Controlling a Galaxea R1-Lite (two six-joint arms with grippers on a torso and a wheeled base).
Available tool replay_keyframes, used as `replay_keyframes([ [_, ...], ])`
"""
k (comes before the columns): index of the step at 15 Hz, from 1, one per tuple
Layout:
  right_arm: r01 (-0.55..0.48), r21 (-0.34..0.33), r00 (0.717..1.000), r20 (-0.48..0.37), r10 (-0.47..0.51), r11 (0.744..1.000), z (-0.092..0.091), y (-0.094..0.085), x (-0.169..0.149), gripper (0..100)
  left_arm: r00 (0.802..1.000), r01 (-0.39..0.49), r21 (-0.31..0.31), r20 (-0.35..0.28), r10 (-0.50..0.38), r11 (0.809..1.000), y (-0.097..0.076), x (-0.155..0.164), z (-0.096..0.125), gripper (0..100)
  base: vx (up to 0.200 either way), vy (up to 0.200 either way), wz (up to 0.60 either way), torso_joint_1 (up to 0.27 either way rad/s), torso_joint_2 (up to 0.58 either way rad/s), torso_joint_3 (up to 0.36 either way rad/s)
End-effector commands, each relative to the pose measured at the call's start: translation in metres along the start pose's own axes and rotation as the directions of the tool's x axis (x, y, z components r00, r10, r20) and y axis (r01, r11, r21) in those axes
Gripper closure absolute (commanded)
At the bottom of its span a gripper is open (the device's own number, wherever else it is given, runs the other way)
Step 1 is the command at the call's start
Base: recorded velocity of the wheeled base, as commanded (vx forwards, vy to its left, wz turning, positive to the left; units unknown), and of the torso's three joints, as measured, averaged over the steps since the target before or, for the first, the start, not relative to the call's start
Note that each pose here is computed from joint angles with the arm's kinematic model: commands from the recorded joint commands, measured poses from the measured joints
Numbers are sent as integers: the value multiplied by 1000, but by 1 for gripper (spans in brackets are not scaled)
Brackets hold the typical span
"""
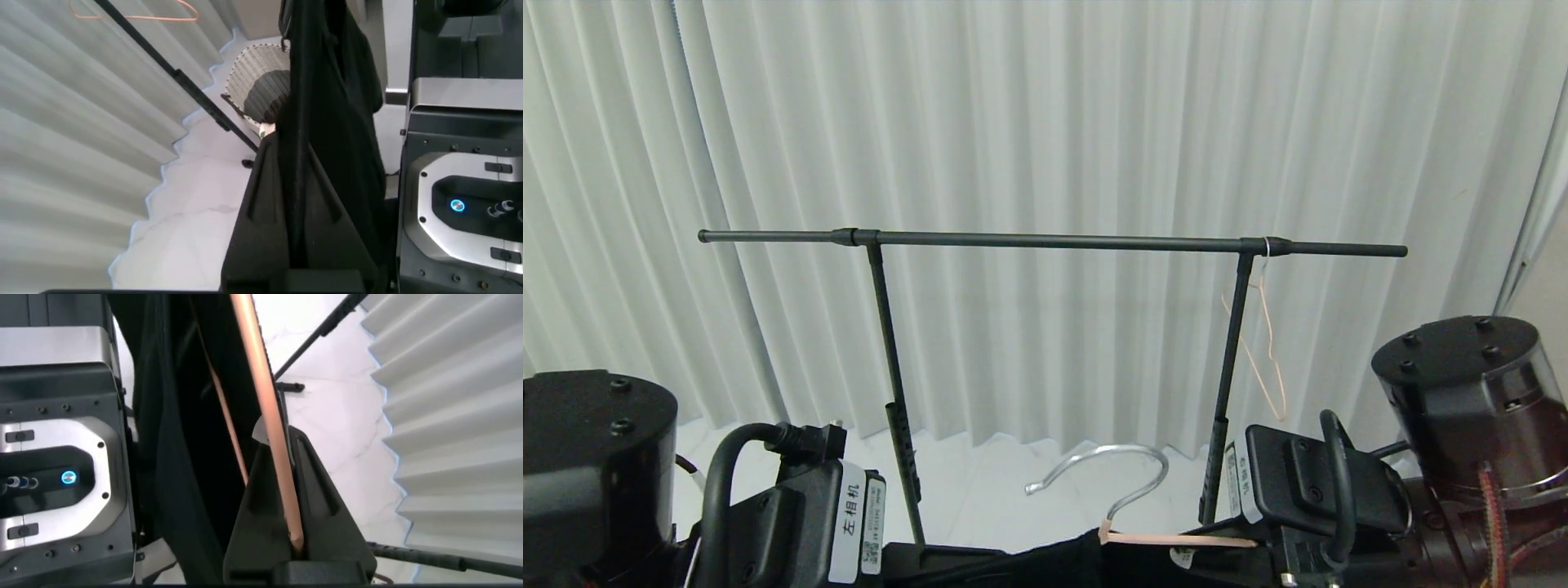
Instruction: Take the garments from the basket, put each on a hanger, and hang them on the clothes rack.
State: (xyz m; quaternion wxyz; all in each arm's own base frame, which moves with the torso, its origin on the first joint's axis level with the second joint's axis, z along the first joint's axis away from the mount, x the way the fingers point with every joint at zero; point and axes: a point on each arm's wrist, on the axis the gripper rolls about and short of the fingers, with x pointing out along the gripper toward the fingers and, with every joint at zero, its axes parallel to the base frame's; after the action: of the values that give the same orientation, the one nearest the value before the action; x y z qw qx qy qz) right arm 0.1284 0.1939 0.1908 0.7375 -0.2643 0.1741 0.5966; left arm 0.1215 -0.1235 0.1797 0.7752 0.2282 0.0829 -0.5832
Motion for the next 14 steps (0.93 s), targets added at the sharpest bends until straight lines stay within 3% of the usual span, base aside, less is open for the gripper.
replay_keyframes([
  [1,15,-3,1000,17,-15,1000,1,0,-7,100,1000,-1,-3,0,1,1000,0,0,0,0,0,0,0,0,0,0],
  [6,89,23,995,32,-89,996,-2,-8,-25,100,1000,-9,2,15,8,1000,-5,-8,-1,0,0,0,0,0,0,0],
  [9,132,40,990,42,-134,990,-5,-14,-35,100,997,-63,-61,-57,60,996,-12,-21,-30,0,0,0,0,0,0,0],
  [11,146,42,987,56,-148,988,-4,-14,-41,100,975,-177,-158,-162,152,971,-11,-33,-61,0,0,0,0,0,0,0],
  [14,150,35,986,73,-153,988,-2,-12,-45,100,945,-277,-227,-239,223,934,2,-38,-76,0,0,0,0,0,0,0],
])
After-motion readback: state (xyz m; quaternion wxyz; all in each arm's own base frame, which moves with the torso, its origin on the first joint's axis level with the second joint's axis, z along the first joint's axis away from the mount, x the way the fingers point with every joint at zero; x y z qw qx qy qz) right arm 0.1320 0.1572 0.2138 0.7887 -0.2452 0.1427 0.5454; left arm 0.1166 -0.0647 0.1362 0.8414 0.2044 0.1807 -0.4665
